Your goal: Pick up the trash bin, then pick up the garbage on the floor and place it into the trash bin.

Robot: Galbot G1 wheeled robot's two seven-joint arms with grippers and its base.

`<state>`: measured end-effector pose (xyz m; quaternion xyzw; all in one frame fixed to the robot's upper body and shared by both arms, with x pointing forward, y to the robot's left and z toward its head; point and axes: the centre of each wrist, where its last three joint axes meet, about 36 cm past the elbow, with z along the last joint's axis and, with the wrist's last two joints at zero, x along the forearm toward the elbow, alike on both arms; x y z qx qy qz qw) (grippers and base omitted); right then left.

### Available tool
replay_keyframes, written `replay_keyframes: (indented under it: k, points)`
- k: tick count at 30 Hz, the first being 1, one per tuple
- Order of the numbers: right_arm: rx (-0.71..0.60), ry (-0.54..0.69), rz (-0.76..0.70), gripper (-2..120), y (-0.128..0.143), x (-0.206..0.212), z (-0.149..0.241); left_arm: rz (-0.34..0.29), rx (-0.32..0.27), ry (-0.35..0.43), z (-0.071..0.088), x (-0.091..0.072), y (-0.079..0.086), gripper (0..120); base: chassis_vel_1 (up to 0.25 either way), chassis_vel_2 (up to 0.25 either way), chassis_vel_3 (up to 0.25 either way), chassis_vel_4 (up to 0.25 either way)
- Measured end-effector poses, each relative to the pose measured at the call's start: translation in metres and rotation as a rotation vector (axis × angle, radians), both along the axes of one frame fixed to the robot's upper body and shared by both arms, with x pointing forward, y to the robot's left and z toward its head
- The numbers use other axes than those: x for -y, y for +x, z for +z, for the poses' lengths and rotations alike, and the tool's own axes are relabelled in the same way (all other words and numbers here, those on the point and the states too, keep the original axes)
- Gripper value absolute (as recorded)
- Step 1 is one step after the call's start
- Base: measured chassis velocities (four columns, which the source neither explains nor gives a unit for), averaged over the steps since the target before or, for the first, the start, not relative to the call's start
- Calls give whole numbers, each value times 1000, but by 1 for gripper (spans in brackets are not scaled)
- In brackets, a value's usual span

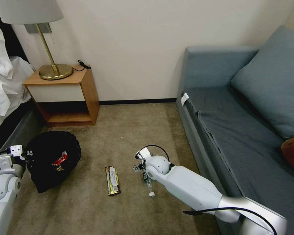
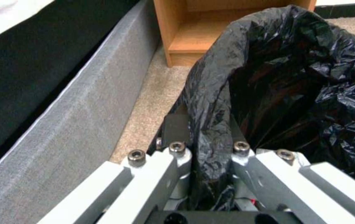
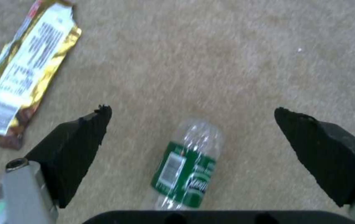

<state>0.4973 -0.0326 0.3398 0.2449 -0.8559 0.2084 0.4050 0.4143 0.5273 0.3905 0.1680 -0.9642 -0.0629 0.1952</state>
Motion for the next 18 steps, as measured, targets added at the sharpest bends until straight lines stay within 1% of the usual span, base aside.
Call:
replay_keyframes:
  k: [3, 8, 14, 18]
  points:
    - [-11, -9, 2, 100, -6, 0, -8, -1, 0, 0, 0, 1, 1, 4, 0, 0, 0, 0]
    - [-26, -36, 5, 100, -9, -1, -23, -1, -3, 0, -1, 1, 1, 4, 0, 0, 0, 0]
    - [-48, -71, -5, 100, -2, 0, -42, 0, -3, -1, -2, 1, 1, 4, 0, 0, 0, 0]
    - [-65, -102, -4, 100, 2, 2, -56, 6, -8, -5, -5, 0, 1, 4, 0, 0, 0, 0]
